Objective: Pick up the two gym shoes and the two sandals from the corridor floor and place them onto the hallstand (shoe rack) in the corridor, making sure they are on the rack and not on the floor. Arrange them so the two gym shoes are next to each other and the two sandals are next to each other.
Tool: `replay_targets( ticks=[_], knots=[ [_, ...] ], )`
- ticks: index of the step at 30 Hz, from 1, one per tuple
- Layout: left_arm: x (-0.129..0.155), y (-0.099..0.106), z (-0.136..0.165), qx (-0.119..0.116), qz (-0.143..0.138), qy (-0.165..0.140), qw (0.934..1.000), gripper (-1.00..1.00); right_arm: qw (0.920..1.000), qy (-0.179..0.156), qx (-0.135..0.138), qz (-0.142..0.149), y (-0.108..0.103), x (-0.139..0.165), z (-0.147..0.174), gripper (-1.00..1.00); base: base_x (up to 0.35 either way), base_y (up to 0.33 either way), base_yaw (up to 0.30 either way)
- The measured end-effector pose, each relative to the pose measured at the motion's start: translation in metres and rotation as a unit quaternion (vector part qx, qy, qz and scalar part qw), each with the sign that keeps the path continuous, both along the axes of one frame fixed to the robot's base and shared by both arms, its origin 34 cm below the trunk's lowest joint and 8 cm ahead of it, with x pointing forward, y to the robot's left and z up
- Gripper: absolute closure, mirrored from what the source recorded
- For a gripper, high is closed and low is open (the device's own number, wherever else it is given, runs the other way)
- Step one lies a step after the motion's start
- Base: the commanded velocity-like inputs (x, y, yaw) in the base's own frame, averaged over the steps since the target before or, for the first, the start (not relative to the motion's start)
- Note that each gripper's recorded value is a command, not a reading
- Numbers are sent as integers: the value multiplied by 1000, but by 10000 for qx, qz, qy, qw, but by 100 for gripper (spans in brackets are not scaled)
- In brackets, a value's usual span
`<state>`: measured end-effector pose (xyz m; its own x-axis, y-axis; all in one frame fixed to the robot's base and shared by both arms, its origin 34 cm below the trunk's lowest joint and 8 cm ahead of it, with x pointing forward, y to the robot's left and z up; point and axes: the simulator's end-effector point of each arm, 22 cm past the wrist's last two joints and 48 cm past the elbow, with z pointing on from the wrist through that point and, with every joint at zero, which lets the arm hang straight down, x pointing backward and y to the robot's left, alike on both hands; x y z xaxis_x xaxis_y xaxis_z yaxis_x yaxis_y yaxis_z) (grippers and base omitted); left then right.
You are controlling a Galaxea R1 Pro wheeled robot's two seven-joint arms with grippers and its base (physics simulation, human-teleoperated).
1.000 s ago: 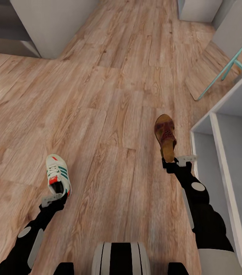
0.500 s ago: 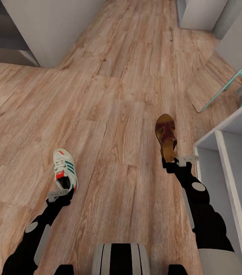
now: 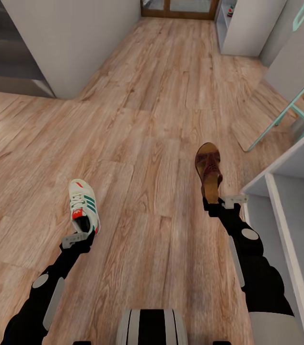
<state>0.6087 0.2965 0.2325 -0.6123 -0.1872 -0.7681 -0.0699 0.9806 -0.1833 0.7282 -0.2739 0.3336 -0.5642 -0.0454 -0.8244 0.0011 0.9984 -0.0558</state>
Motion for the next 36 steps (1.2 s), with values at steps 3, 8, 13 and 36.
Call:
replay_targets(
  ticks=[3, 8, 13, 36],
  knots=[
    [5, -1, 9, -3, -5, -87, 10000, 100, 10000, -86, 3, -1, 0, 3, 11, 100, 0, 0, 0],
    [12, -1, 25, -8, -5, -220, 9998, 100, 9997, -230, 4, -1, 0, 7, 31, 100, 0, 0, 0],
    [18, -1, 41, -10, -5, -359, 9994, 100, 9993, -372, 1, 0, 0, 11, 50, 100, 0, 0, 0],
    [44, -1, 116, -10, -6, -1013, 9949, 100, 9947, -1029, -3, 1, 0, 21, 140, 100, 0, 0, 0]
  ],
)
